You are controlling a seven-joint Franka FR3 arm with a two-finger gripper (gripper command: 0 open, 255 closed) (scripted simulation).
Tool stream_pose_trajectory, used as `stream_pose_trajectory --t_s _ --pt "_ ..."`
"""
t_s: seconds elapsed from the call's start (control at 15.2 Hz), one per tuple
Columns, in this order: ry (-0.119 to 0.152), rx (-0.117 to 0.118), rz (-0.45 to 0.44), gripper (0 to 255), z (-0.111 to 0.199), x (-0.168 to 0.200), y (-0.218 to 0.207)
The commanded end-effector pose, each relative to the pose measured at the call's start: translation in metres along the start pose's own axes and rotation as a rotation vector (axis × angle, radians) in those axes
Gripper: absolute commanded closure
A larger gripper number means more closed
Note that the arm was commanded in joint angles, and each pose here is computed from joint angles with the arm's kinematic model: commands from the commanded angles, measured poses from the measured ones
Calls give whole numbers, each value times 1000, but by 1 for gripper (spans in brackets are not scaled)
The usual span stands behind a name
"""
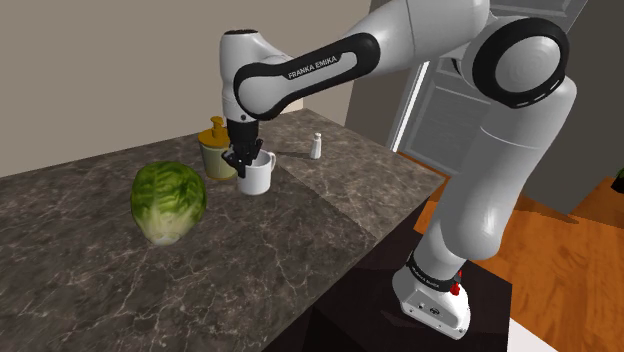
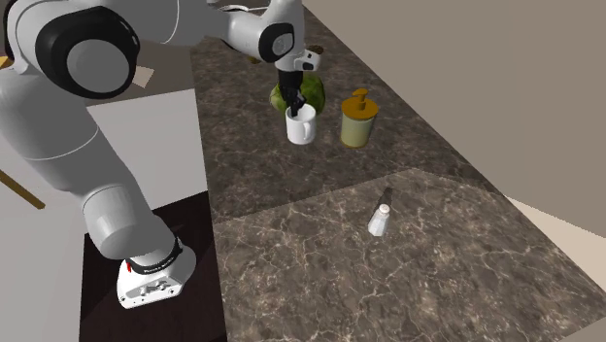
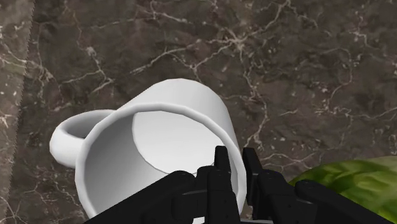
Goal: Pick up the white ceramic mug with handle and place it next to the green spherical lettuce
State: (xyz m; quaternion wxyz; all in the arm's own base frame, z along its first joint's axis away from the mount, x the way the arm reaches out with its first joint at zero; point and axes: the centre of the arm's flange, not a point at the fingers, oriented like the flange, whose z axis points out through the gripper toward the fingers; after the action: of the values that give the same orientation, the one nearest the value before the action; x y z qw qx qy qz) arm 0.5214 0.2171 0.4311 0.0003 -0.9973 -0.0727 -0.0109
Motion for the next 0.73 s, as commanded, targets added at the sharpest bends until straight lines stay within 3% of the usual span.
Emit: stream_pose_trajectory --t_s 0.0,0.66 --pt "1 0 0 255 10 1 0" --pt "1 0 0 255 61 0 0"
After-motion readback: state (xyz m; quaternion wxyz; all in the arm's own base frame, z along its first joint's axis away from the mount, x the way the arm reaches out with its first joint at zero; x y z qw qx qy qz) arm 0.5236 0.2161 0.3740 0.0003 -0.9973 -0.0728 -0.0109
